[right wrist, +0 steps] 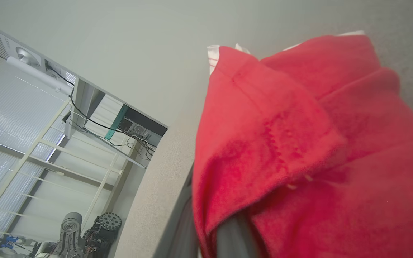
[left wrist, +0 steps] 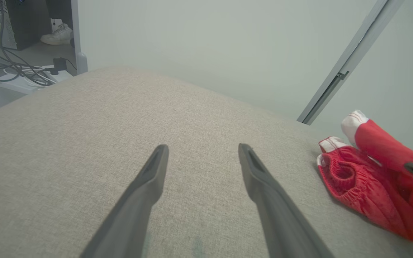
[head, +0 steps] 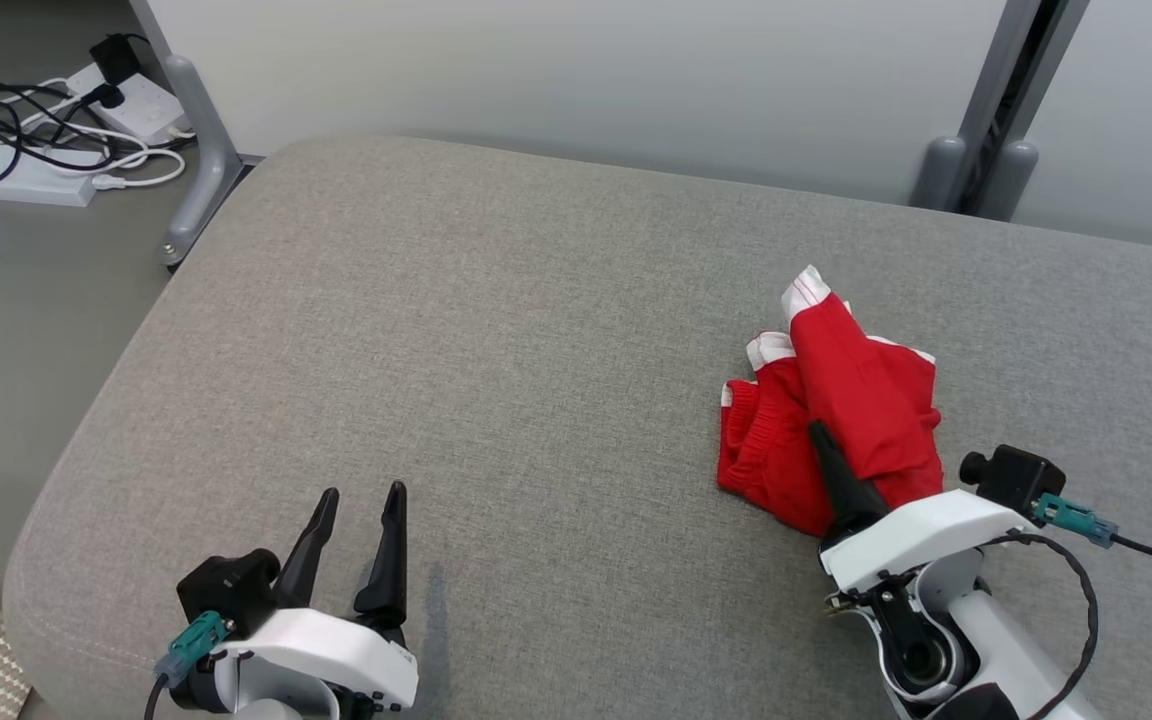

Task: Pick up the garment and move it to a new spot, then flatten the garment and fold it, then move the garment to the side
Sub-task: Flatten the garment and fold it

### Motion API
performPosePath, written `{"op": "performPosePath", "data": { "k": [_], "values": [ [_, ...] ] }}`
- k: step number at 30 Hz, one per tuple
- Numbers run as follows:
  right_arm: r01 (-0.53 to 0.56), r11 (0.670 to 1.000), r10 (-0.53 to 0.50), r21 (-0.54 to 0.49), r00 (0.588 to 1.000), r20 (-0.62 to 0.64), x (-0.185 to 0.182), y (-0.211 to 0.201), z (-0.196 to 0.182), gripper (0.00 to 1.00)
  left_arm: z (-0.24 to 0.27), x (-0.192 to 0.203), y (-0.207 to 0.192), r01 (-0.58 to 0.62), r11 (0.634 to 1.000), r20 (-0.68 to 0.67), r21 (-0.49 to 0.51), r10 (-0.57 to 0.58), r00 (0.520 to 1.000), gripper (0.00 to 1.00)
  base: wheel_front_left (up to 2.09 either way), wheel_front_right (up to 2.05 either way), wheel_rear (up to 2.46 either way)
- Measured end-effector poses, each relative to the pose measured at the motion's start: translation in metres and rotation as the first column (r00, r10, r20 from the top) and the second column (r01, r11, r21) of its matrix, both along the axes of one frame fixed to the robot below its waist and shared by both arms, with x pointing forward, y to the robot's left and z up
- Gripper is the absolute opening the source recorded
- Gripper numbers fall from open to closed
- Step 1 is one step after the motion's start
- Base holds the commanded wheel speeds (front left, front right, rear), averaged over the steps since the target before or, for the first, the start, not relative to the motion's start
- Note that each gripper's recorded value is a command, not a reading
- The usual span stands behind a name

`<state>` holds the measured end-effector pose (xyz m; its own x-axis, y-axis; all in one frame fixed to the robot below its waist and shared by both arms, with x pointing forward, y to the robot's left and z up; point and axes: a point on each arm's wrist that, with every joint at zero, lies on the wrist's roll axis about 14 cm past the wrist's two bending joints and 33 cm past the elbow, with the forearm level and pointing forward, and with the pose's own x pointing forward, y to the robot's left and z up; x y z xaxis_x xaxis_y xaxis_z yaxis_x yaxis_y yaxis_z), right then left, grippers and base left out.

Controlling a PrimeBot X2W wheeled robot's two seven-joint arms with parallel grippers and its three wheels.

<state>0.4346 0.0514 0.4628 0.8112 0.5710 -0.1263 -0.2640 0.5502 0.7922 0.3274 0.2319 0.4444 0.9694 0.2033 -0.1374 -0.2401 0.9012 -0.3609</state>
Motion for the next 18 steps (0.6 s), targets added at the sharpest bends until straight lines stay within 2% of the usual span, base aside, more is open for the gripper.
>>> {"op": "performPosePath", "data": {
  "k": [3,4,5,6,18],
  "values": [
    [-0.015,1.000,0.015,-0.024,1.000,-0.003,-0.001,0.004,-0.006,0.00,-0.001,-0.002,0.002,-0.011,1.000,-0.005,-0.003,0.011,1.000,1.00,0.00,0.00,0.00],
    [-0.020,0.999,0.019,-0.028,1.000,-0.005,-0.002,0.006,-0.007,0.25,-0.002,-0.003,0.003,-0.014,1.000,-0.005,-0.006,0.014,1.000,1.00,0.00,0.00,0.00],
    [-0.020,0.999,0.020,-0.030,1.000,-0.004,-0.001,0.007,-0.008,0.75,-0.002,-0.004,0.004,-0.018,1.000,-0.007,-0.008,0.018,1.000,1.00,0.00,0.00,0.00],
    [-0.022,0.999,0.022,-0.032,1.000,-0.003,-0.001,0.008,-0.008,1.00,-0.002,-0.004,0.004,-0.020,1.000,-0.008,-0.007,0.020,1.000,1.00,0.00,0.00,0.00],
    [-0.106,0.993,0.108,-0.043,0.993,0.038,-0.011,0.032,0.000,1.00,-0.004,-0.008,0.009,-0.039,0.999,-0.015,-0.014,0.039,0.999,1.00,0.00,0.00,0.00]
  ]
}}
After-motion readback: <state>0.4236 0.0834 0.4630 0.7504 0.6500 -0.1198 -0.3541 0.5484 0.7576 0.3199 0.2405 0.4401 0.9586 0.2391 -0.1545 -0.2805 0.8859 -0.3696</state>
